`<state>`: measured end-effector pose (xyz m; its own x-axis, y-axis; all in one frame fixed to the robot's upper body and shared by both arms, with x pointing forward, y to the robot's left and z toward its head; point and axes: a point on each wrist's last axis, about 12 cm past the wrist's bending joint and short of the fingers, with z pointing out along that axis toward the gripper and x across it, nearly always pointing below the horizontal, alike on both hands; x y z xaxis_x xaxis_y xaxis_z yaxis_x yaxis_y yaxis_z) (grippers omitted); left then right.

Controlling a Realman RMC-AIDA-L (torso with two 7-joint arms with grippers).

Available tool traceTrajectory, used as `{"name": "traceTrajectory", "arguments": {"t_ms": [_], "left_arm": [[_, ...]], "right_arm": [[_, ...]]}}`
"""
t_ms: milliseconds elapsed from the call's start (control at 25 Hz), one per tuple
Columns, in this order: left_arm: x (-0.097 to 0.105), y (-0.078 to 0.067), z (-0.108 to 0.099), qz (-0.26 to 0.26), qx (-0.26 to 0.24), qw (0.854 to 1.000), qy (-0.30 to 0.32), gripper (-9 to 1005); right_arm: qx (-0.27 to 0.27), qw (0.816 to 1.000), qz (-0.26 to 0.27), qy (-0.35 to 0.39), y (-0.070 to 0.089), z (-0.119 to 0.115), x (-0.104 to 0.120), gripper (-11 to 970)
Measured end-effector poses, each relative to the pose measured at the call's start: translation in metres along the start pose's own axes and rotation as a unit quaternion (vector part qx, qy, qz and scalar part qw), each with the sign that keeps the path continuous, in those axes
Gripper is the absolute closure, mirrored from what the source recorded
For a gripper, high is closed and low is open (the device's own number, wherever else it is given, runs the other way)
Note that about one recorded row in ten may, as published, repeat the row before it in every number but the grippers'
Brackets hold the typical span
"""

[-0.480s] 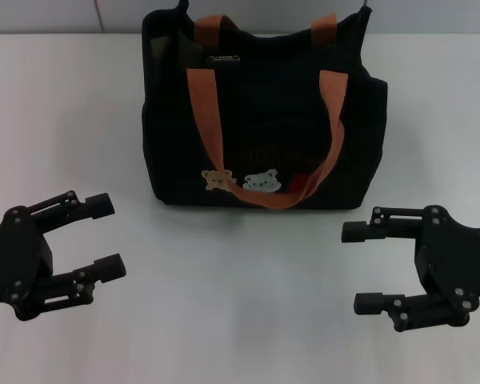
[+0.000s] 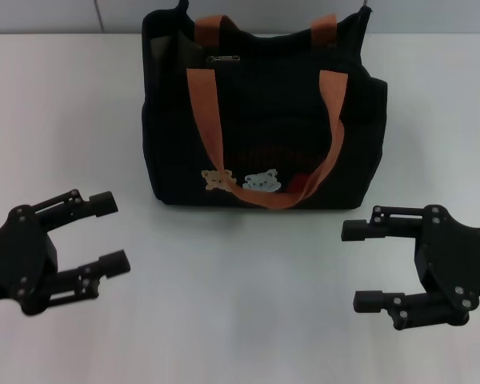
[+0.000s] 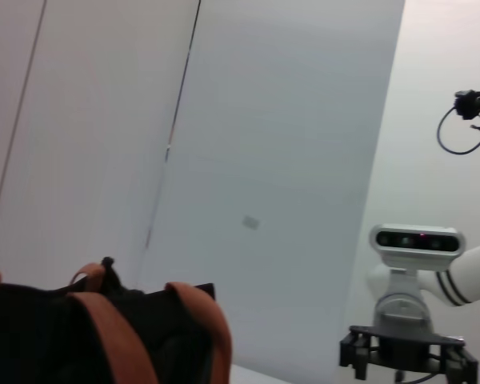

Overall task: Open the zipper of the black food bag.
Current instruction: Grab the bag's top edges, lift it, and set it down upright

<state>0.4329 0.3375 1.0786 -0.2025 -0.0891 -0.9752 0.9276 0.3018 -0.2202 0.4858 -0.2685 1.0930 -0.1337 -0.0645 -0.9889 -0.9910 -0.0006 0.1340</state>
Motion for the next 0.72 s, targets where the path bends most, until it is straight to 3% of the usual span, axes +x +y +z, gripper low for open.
{"name": "traceTrajectory", "arguments": {"t_ms": [120,240,520,720], "left_arm": [[0.004,0.005,0.003,0.0,-0.036,0.999,-0.006,196],[0.013,0.013,0.006,0.0,-0.111,0.994,-0.015,197],[0.022,0.022,0.01,-0.001,-0.18,0.983,-0.039,197],[0.027,0.04,0.039,-0.007,-0.193,0.981,-0.025,197]], "right_arm": [[0.012,1.0,0.0,-0.007,0.0,-0.002,0.0,185],[0.036,0.999,-0.002,-0.021,-0.001,-0.007,0.0,185],[0.078,0.997,0.008,-0.027,0.002,-0.014,0.007,185],[0.092,0.995,0.014,-0.025,0.001,-0.011,0.013,185]]}}
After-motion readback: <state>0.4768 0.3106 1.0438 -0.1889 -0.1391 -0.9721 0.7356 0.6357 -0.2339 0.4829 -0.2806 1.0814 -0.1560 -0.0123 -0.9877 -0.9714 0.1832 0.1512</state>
